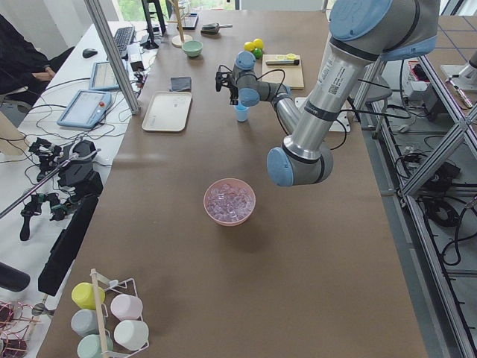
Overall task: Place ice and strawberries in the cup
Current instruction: 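Carry the second ice cube with the left gripper over the blue cup, then release the ice cube into the cup and move left gripper back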
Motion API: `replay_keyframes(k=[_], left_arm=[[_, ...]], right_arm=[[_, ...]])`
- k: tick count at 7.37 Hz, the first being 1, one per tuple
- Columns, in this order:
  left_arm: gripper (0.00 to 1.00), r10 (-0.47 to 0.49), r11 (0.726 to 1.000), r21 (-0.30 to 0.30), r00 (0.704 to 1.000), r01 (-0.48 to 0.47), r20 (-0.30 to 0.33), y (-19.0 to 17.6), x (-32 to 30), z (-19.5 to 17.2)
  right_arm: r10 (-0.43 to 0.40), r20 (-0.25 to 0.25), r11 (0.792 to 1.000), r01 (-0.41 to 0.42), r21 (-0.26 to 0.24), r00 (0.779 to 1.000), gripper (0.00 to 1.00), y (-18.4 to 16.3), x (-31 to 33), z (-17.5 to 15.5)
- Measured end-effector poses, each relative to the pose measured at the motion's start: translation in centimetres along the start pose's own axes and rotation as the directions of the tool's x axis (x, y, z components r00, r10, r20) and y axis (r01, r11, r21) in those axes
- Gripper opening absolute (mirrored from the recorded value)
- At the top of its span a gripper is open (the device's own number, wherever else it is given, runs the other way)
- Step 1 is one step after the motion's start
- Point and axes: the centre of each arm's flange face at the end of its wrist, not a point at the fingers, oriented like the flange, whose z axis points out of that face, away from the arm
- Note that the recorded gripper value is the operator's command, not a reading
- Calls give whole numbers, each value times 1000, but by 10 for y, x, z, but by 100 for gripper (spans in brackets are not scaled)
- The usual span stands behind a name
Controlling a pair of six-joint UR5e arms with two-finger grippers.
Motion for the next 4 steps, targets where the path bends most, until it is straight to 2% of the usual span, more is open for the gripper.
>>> replay_keyframes(k=[2, 3, 4], left_arm=[[0, -14, 1000, -9, 1000, 14, -7, 15, 9, 8], [13, -16, 1000, -14, 1000, 16, -2, 21, 8, 11], [97, -15, 1000, -15, 1000, 15, 4, 26, 7, 15]], right_arm=[[2, 0, 1000, -2, -2, 1000, 100, 0, 1, 1], [3, -1, 1000, -3, -3, 1000, 100, 1, 1, 1], [4, -1, 1000, -4, -4, 1000, 100, 2, 2, 2]])
